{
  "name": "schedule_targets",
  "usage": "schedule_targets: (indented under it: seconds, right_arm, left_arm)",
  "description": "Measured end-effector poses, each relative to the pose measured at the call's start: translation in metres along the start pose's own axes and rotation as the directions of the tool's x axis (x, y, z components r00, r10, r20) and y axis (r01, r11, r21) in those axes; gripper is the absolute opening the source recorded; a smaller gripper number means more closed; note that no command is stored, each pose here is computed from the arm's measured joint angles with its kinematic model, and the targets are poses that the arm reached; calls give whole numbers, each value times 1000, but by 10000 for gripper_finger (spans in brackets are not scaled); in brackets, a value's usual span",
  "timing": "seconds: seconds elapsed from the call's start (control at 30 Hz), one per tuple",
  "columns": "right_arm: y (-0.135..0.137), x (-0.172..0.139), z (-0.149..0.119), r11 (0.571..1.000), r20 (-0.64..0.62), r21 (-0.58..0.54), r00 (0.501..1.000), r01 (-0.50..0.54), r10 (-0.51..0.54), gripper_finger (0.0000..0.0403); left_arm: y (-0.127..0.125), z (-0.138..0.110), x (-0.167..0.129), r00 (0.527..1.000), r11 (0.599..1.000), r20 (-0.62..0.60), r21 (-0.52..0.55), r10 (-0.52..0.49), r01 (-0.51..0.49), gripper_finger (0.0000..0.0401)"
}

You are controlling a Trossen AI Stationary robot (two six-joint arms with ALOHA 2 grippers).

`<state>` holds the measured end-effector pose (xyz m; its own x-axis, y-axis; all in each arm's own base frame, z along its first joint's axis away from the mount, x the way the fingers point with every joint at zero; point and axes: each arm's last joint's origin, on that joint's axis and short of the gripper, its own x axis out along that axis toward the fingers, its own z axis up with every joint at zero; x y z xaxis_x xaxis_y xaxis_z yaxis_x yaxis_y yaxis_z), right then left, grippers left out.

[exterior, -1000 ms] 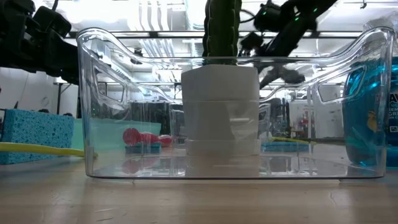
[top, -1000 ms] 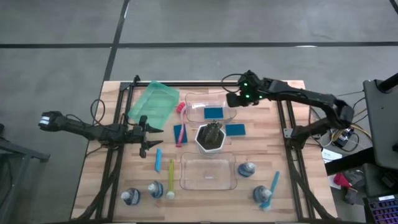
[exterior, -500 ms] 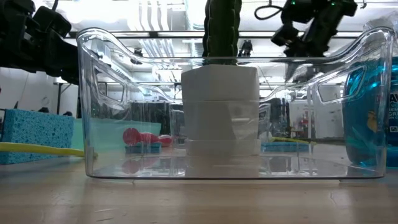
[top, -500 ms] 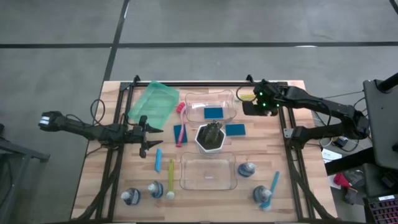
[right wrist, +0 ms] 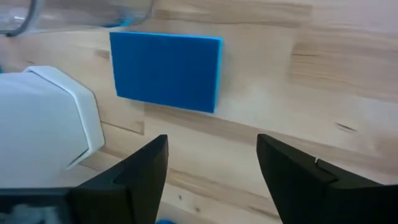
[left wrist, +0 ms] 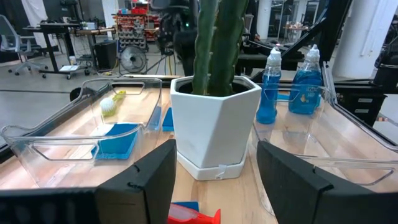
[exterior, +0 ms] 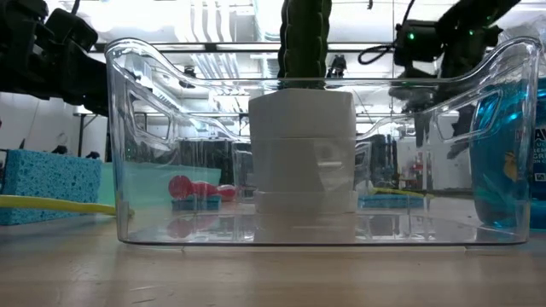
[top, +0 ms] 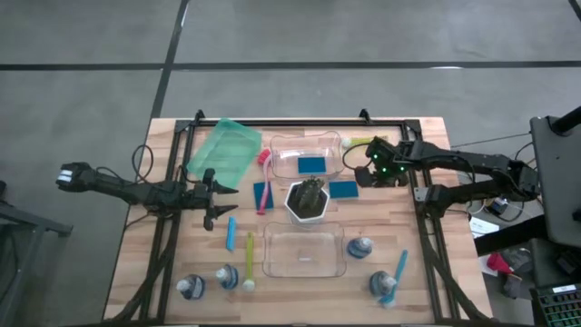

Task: Pick & Place Kitchen Sink Supplies
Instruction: Put the blue sponge wipe into the top transparent bin

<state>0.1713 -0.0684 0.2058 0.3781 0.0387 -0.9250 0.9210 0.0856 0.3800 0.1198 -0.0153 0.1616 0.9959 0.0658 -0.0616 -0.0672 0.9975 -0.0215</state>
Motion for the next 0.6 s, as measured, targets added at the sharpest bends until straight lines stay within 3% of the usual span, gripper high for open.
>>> schedule_targets:
  seconds: [0.47, 0.6]
  right_arm:
    - [-21, 46, -3, 985, 64, 84, 988, -148, 143, 226]
    - [-29, 52, -5, 988, 65, 92, 991, -124, 118, 223]
  left_arm:
    - [0, 0, 0, 1000, 1000, 0, 0, 0, 0, 218]
    - [0, 0, 0, 1000, 1000, 0, 0, 0, 0, 218]
